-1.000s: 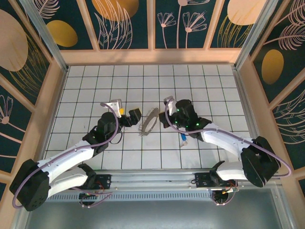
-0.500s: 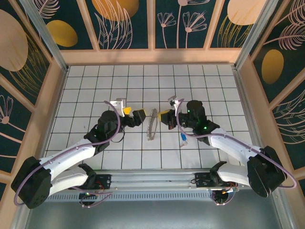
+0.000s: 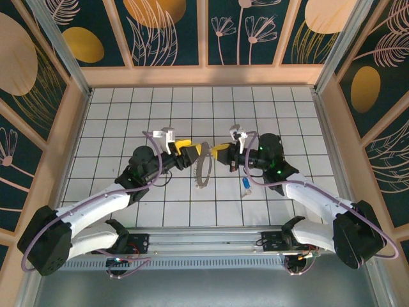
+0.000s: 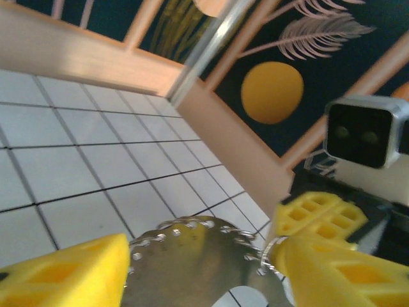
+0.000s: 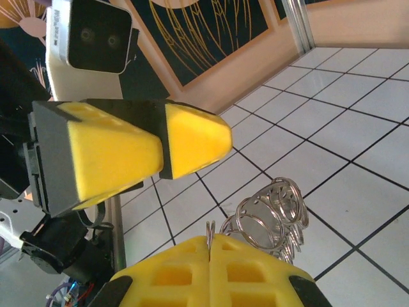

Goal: Put the keys on the keyring

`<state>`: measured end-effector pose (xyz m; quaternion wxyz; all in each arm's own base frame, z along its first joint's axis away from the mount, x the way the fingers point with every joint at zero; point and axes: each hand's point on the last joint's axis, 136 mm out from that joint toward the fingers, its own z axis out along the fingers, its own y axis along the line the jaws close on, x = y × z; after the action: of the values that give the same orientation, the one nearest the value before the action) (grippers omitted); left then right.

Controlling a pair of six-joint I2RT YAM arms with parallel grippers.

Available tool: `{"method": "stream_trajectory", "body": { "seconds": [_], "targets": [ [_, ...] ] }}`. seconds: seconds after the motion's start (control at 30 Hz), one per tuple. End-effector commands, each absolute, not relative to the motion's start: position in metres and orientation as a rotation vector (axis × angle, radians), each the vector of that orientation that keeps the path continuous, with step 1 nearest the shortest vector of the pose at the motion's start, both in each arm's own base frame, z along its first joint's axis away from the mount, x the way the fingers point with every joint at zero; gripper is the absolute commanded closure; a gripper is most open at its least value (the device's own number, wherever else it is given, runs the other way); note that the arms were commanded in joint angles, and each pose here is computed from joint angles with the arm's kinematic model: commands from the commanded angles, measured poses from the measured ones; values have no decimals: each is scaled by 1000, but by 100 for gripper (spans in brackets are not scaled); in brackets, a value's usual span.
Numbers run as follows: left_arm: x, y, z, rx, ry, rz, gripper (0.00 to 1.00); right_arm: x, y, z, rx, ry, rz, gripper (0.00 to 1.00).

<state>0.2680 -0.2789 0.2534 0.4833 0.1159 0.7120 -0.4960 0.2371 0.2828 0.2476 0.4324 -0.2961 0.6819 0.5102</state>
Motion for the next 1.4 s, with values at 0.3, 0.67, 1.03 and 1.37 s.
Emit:
{"method": "stream_trajectory", "body": {
  "seconds": [0.3,0.67,1.03,1.37],
  "targets": [
    [254,-313,288,579,1587,-1327,58,250,280,263,-660,1629,1282,100],
    [257,-324,282,631,1601,-1402,65,254,280,260,-624,1643,1287,100],
    [262,-329,276,629,1621,-1426,62,245,279,261,-646,1630,1307,100],
    [268,-324,273,617,1642,-1391,61,241,277,262,-651,1620,1313,100]
  ]
}}
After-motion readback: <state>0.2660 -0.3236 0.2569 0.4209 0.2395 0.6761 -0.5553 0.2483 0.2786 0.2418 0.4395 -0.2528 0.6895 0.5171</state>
